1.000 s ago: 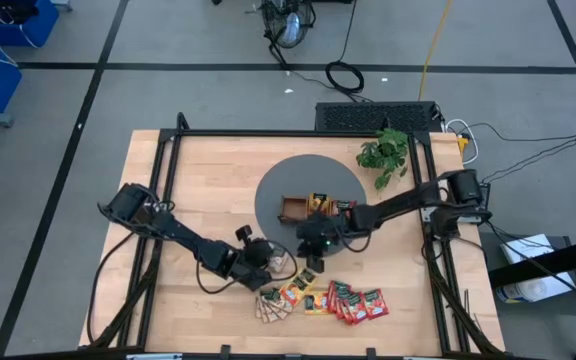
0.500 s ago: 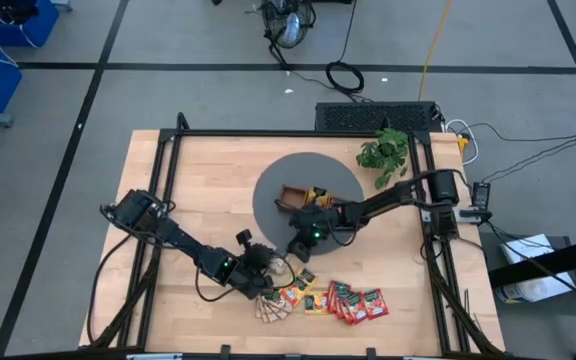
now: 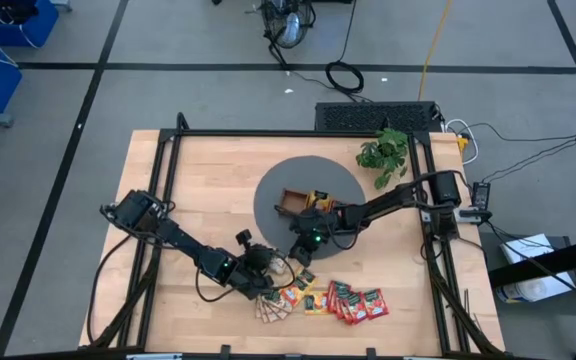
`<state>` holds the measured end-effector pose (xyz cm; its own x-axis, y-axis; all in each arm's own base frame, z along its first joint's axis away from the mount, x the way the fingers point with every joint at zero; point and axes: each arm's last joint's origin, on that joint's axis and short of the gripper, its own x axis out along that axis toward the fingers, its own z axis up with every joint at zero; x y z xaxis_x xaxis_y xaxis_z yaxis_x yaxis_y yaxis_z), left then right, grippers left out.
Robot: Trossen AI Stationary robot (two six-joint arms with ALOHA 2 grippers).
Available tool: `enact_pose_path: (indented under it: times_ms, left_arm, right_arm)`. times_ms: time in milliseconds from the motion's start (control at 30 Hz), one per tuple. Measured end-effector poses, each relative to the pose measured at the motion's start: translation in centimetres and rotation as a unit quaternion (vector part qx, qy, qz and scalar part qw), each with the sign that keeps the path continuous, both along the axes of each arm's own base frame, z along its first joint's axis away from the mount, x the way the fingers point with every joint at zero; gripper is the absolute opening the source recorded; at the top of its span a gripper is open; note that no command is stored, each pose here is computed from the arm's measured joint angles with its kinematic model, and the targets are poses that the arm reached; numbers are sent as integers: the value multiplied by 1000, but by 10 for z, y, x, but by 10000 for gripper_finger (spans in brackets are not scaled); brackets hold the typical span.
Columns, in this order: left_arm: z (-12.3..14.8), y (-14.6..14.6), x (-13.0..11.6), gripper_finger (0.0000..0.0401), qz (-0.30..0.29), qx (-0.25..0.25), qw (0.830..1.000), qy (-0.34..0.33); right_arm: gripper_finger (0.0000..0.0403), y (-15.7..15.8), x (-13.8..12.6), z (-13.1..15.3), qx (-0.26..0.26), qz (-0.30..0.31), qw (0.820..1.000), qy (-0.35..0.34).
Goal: Pick & Place Tea
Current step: Put the brown tea bag to the left section into the wooden organizer
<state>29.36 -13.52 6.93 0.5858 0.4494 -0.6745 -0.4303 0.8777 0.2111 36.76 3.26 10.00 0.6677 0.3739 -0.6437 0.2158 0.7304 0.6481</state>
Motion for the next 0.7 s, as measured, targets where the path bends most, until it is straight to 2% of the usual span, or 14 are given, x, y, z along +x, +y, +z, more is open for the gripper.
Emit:
enact_pose_path:
  times_ms: [400, 700]
  left_arm:
    - [1, -1, 1, 35, -10, 6, 1000, -3]
    - [34, -14, -3, 35, -51, 12, 998, -40]
  right_arm:
    - [98, 4, -1, -1, -4, 14, 1000, 1]
    - [98, 4, -2, -3, -31, 23, 999, -3]
